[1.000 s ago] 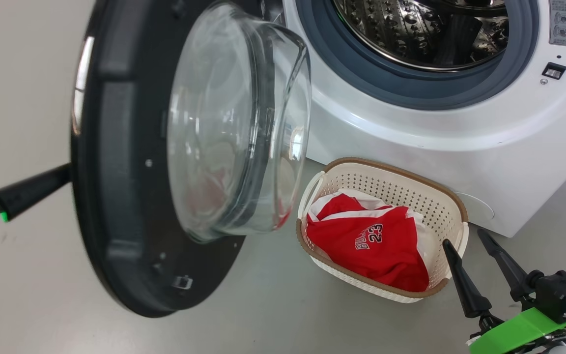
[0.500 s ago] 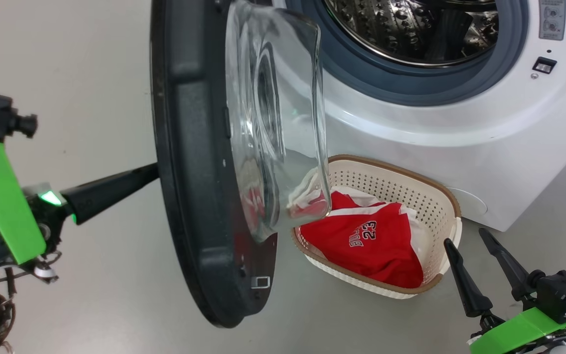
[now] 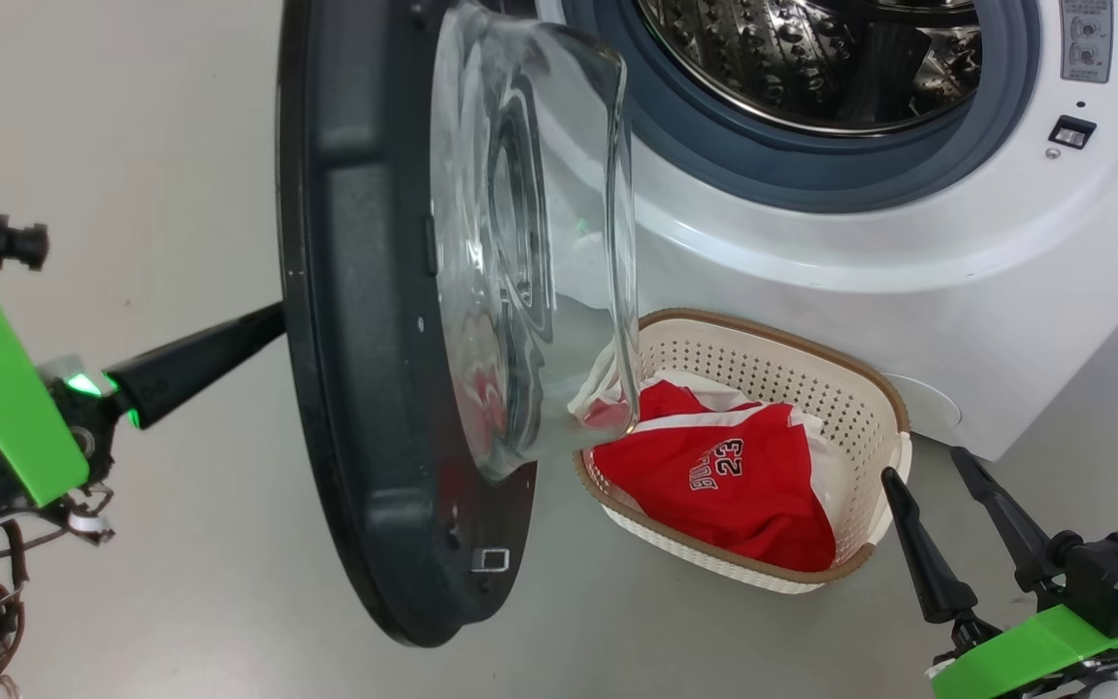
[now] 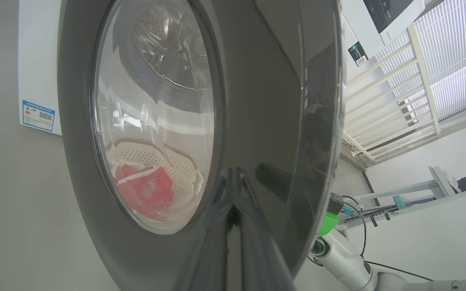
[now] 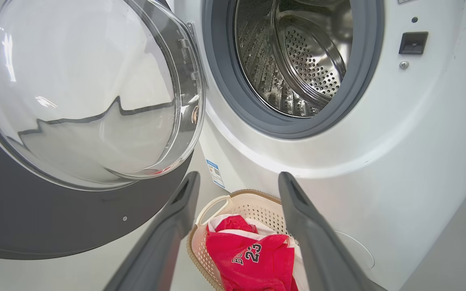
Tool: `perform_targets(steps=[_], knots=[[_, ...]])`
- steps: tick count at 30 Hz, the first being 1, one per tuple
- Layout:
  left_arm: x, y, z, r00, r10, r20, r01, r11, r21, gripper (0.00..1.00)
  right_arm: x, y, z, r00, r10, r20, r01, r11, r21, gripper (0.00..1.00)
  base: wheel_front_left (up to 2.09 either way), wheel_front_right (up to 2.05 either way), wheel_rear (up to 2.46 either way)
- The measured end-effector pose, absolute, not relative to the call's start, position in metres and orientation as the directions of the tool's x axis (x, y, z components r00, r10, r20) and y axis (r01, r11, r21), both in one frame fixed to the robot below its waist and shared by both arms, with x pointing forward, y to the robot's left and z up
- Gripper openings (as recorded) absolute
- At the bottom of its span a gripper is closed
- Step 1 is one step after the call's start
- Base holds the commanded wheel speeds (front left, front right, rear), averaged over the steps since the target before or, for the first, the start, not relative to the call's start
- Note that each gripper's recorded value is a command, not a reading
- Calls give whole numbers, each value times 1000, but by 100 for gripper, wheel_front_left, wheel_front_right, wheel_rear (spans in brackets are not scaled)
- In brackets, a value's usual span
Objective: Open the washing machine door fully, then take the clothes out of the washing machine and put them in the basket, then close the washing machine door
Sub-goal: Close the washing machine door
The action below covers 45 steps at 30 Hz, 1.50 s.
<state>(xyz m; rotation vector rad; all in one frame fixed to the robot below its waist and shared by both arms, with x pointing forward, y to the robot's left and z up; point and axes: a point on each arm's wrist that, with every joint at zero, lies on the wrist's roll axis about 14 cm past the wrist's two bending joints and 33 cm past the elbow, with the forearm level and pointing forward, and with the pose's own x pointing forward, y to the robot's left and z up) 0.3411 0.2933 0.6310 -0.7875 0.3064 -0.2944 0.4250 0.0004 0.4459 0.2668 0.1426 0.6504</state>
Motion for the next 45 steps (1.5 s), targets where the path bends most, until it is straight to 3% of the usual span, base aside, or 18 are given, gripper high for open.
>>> perform_targets(steps=[2,3,4,5,6,7,9,23,40,45], knots=[[340,298,631,926,-344,-156,129,677,-725,2,425,2,447,786,617,-46,-580,761,289,100,0,0,0],[340,302,630,933,-325,-152,119,680,-723,19,425,2,447,785,618,-45,-582,761,289,100,0,0,0],[339,304,629,937,-315,-152,112,680,-724,27,425,3,447,784,619,-44,-583,760,288,100,0,0,0],[338,305,626,940,-305,-151,103,677,-729,41,424,3,448,783,620,-43,-584,759,288,100,0,0,0],[337,308,622,945,-288,-153,86,673,-734,67,424,4,448,783,621,-43,-585,758,288,100,0,0,0],[335,310,617,947,-278,-163,71,674,-736,82,424,4,448,782,622,-43,-586,757,288,100,0,0,0],[333,312,611,952,-260,-164,54,665,-745,100,424,5,448,781,623,-42,-588,756,288,100,0,0,0],[311,357,568,987,15,-158,-135,598,-790,100,419,9,454,774,632,-31,-599,748,286,100,0,0,0],[274,383,504,936,285,-204,-323,476,-818,100,413,9,455,774,632,-34,-598,748,286,100,0,0,0],[266,386,488,908,358,-218,-380,483,-789,100,412,7,454,777,628,-38,-593,752,288,100,0,0,0]])
